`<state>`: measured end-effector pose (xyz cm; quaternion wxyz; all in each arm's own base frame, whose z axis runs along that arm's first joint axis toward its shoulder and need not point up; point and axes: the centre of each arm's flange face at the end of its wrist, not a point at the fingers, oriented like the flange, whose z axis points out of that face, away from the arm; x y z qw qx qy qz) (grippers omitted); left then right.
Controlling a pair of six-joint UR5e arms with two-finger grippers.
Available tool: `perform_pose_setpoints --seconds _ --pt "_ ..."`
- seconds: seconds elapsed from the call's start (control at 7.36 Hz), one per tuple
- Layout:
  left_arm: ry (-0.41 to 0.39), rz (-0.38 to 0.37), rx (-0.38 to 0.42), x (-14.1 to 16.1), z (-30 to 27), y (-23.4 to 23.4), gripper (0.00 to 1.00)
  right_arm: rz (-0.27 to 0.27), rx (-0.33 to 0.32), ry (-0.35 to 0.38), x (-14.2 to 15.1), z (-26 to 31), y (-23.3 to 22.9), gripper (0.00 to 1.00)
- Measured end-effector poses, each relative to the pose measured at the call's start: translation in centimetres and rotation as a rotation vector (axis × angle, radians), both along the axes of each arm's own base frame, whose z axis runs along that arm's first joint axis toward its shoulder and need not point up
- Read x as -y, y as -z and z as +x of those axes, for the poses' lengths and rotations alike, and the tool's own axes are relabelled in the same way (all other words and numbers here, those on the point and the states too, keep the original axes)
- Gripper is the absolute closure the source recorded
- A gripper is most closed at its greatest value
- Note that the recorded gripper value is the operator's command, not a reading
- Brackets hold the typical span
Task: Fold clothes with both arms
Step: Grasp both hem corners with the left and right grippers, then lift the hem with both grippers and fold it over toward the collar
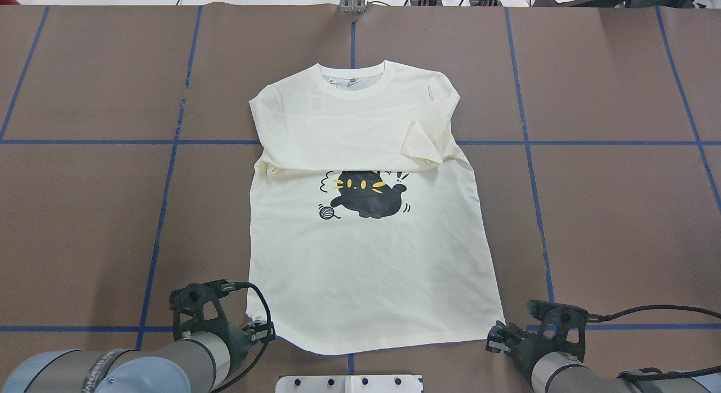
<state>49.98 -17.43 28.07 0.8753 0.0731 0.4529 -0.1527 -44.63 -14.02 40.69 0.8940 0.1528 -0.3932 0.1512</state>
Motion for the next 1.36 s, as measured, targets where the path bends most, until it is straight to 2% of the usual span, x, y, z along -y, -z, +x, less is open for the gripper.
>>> perform_pose_setpoints --seconds 0.27,0.68,1.09,1.36 --pt "0.002 0.001 -0.002 0.1 0.0 0.1 1.0 -0.002 -0.004 0.003 -0.1 0.0 -0.1 0.67" --pt "0.002 0.001 -0.004 0.1 0.0 0.2 1.0 -0.004 -0.002 0.006 -0.1 0.0 0.0 1.0" --pt "0.001 0.0 -0.007 0.1 -0.1 0.3 1.0 -0.004 0.005 0.005 -0.1 -0.1 0.4 1.0" --pt "0.0 0.0 -0.01 0.1 -0.2 0.5 1.0 -0.014 -0.006 0.005 0.6 1.2 2.3 1.0"
